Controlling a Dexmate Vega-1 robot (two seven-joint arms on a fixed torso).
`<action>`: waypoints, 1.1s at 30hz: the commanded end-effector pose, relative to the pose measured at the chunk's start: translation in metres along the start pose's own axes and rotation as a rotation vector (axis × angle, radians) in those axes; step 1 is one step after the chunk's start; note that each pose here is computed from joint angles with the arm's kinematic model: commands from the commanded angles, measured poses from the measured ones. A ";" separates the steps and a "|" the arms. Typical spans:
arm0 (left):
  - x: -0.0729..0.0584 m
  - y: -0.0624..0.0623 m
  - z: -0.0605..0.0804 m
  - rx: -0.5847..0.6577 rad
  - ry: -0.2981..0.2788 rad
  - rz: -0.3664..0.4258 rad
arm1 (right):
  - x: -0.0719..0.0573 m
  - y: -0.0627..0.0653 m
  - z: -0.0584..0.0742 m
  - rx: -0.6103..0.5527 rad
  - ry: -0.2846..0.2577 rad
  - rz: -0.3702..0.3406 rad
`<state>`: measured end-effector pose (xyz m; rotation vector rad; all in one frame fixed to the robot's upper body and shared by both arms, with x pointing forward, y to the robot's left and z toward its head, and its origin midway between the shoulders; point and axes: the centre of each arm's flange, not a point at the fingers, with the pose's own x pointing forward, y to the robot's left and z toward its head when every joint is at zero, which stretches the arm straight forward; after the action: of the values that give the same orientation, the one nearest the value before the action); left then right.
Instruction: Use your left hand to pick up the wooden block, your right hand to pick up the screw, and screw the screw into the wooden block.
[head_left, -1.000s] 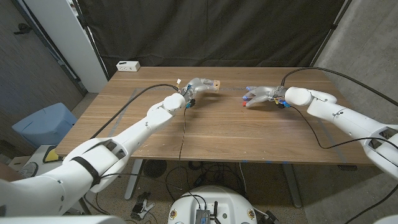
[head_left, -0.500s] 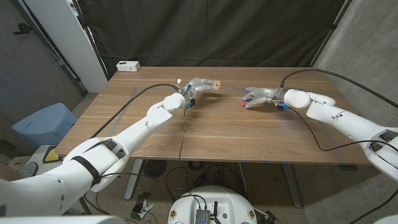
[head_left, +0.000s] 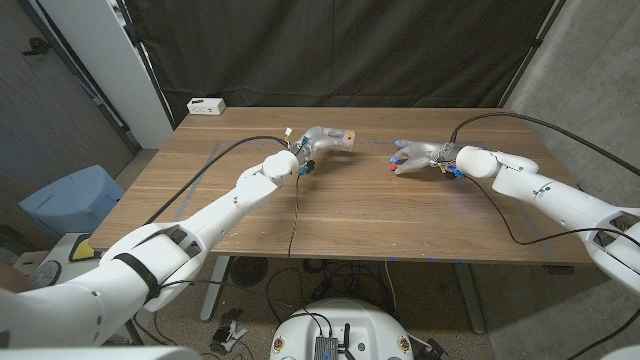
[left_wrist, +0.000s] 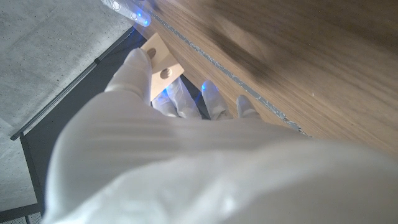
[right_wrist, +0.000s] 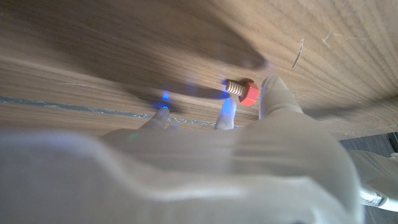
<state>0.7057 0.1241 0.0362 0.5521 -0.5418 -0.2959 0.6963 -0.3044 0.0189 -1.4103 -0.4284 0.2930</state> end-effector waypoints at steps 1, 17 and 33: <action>-0.002 0.000 -0.001 -0.001 0.005 0.001 | 0.003 0.003 0.001 -0.008 -0.006 -0.020; 0.001 -0.001 -0.002 -0.005 0.008 -0.013 | 0.006 0.003 0.003 -0.022 -0.008 -0.045; 0.002 -0.002 -0.003 -0.007 0.011 -0.024 | 0.007 0.004 0.005 -0.030 -0.007 -0.058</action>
<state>0.7081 0.1238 0.0341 0.5535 -0.5278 -0.3088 0.7003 -0.2975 0.0169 -1.4227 -0.4732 0.2572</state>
